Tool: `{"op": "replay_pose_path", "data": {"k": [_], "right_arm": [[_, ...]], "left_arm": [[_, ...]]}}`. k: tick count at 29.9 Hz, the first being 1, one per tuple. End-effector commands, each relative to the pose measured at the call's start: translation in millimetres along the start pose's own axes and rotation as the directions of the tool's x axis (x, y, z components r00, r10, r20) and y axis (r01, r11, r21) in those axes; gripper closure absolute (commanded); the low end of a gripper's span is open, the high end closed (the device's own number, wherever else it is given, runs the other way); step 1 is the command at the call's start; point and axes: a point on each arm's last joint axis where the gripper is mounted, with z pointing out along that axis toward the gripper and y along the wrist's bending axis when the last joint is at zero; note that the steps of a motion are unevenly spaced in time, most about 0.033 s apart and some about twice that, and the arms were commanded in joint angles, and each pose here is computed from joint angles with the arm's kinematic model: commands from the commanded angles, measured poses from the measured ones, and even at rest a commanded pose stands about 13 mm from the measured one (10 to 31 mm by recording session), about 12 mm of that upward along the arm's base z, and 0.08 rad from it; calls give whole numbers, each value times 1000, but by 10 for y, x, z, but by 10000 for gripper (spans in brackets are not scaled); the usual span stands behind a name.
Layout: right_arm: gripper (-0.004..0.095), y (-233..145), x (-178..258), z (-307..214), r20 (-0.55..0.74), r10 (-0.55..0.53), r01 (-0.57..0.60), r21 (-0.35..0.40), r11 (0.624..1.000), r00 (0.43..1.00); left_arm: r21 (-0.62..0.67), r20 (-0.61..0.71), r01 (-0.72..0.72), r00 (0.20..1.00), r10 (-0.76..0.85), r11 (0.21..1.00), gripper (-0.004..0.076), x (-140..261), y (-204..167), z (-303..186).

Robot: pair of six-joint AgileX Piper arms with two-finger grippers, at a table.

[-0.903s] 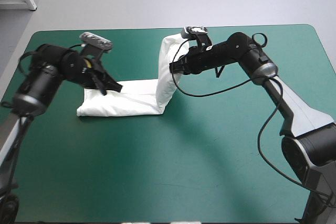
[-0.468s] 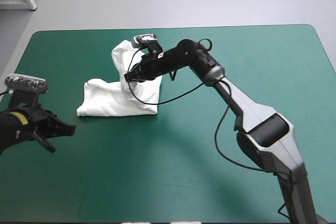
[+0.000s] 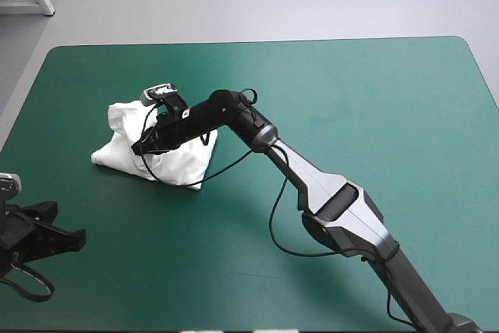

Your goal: Fold the cloth

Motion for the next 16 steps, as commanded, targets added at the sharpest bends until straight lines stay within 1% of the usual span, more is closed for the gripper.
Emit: {"op": "replay_pose_path", "data": {"k": [1, 2, 3, 4, 7, 10, 13, 15, 16], "right_arm": [[431, 368, -323, -361, 135, -42, 50, -61, 997, 990], [362, 389, -339, -380, 141, -48, 58, -64, 996, 989], [313, 397, -365, -416, 151, -54, 64, -62, 996, 987], [291, 401, -385, -443, 158, -62, 71, -54, 996, 985], [304, 439, -485, -588, 196, -71, 78, -31, 996, 978], [304, 426, -569, -785, 208, -88, 83, 30, 996, 974], [304, 317, -578, -962, 154, -95, 76, 126, 989, 983], [304, 200, -537, -1068, 83, -60, 44, 188, 981, 995], [304, 145, -542, -1099, 92, -17, -2, 200, 980, 996]], "left_arm": [[-1, -39, 13, 999, -13, 1000, 705, 17, 0, 1], [-1, -44, 12, 999, -13, 1000, 705, 25, -1, 14], [-2, -55, 12, 998, -12, 1000, 705, 42, -3, 40], [-2, -63, 11, 998, -11, 1000, 705, 54, -4, 59], [-2, -94, 8, 996, -8, 1000, 705, 104, -10, 132], [-1, -109, 8, 994, -8, 1000, 705, 129, -14, 167], [-1, -105, 8, 994, -8, 1000, 705, 125, -14, 167], [0, -100, 8, 995, -8, 1000, 705, 121, -15, 167], [0, -98, 8, 995, -8, 1000, 705, 119, -15, 168]]}}
